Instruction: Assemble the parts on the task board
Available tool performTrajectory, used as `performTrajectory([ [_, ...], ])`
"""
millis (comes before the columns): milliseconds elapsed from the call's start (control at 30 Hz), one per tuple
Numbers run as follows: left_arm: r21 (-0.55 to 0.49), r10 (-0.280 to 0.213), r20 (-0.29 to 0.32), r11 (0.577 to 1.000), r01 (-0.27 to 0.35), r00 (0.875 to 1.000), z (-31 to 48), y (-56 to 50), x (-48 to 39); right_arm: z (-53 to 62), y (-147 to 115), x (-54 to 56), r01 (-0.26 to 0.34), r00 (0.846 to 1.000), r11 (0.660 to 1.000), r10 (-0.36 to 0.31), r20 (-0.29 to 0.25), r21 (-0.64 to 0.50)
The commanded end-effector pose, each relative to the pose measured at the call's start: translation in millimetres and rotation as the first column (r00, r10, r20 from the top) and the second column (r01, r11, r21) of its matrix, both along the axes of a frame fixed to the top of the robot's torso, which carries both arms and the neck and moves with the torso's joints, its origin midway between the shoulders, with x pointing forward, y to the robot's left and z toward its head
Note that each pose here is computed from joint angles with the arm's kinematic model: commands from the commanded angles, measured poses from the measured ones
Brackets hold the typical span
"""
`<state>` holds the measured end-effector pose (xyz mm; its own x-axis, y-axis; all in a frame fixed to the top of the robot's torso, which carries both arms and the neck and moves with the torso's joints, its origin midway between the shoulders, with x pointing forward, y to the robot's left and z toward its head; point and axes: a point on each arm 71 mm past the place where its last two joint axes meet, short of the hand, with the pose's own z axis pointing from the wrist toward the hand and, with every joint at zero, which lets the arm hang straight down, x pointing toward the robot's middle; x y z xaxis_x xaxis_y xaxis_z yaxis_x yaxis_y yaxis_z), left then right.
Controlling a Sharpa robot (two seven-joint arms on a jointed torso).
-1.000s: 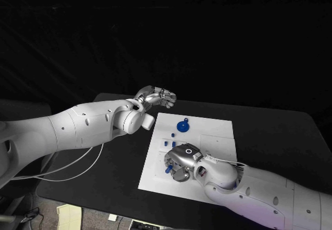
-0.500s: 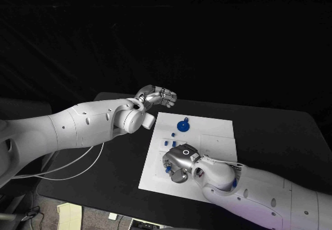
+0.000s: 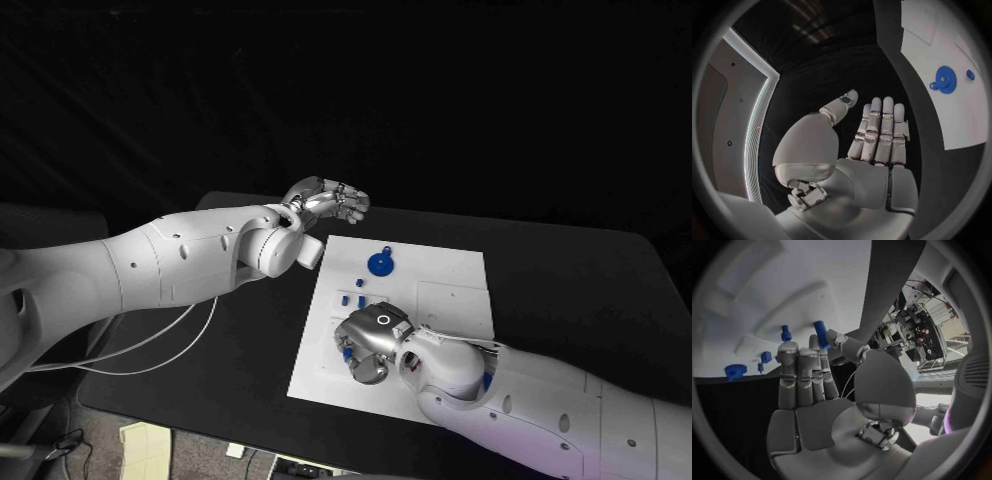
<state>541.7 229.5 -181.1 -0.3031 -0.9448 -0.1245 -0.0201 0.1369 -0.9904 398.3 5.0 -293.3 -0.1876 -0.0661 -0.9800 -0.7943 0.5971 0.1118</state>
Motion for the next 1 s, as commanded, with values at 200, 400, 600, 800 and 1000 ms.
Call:
performTrajectory([
  [200,-0.011,-0.014,0.002,1.0,0.014,1.0,1.5,-1.9,-0.2,-6.4,-1.5,-4.0,-0.009,0.999,1.0,0.009,-0.043,0.001],
  [400,-0.01,-0.011,0.002,1.0,0.011,1.0,1.5,-0.9,-0.2,-4.8,-4.7,-3.3,0.0,0.999,1.0,0.001,-0.039,0.026],
  [600,-0.01,-0.011,0.002,1.0,0.011,1.0,1.5,-0.9,-0.3,-2.5,-7.4,-2.4,0.013,1.0,0.998,-0.012,-0.024,0.057],
  [800,-0.009,-0.009,0.001,1.0,0.009,1.0,1.5,0.1,-0.4,1.2,-13.1,-2.6,0.027,1.0,0.994,-0.026,-0.018,0.103],
  [1000,-0.009,-0.009,0.001,1.0,0.009,1.0,1.5,1.0,-0.3,11.8,-24.0,-2.7,0.05,0.998,0.983,-0.042,-0.046,0.174],
])
